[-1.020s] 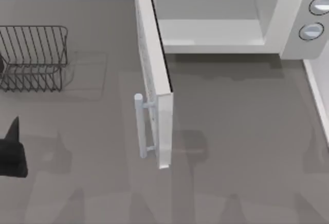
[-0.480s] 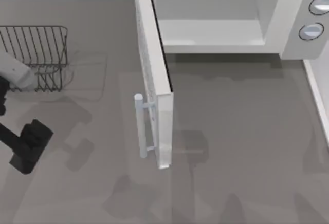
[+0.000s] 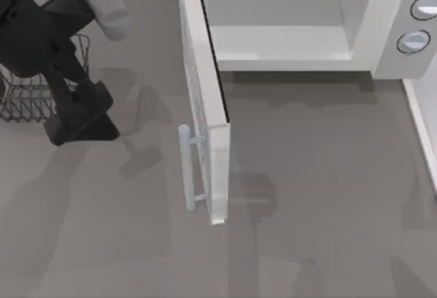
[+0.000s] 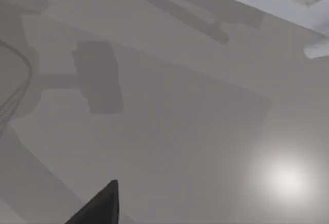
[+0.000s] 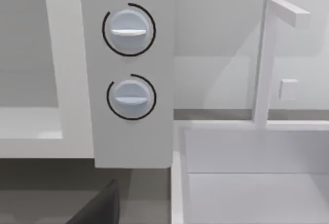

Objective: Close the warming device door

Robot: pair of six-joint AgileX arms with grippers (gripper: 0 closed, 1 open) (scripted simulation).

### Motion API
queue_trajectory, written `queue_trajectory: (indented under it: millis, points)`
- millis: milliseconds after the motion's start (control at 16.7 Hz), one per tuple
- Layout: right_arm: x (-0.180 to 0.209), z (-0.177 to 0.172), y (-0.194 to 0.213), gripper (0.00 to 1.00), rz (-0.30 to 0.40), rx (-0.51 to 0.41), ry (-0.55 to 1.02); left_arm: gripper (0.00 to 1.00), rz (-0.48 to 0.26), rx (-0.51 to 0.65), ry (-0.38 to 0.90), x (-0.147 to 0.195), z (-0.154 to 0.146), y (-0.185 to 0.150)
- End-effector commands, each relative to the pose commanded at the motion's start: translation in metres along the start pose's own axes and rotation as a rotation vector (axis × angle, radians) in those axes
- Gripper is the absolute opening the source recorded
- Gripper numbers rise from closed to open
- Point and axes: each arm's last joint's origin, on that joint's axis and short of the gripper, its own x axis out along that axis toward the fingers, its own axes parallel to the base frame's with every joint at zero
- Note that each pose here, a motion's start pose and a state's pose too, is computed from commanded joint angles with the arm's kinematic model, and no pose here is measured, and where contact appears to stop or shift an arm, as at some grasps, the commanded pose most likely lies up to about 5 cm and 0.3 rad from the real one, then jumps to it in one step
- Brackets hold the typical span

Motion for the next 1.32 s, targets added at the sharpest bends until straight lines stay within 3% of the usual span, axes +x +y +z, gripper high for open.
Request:
queue_trajectory:
  millis: [180,480,960,1320]
  points:
    - [0.000,0.000,0.000,1.00,0.000,0.000,0.000,1.00,-0.050,0.136,-0.035,-0.011,0.037,0.009]
    - [0.000,0.000,0.000,1.00,0.000,0.000,0.000,1.00,-0.060,0.301,-0.118,-0.026,0.072,0.012]
    - [0.000,0.000,0.000,1.00,0.000,0.000,0.000,1.00,-0.055,0.318,-0.131,-0.025,0.075,0.012]
    - [0.000,0.000,0.000,1.00,0.000,0.000,0.000,1.00,-0.053,0.322,-0.135,0.031,0.084,0.009]
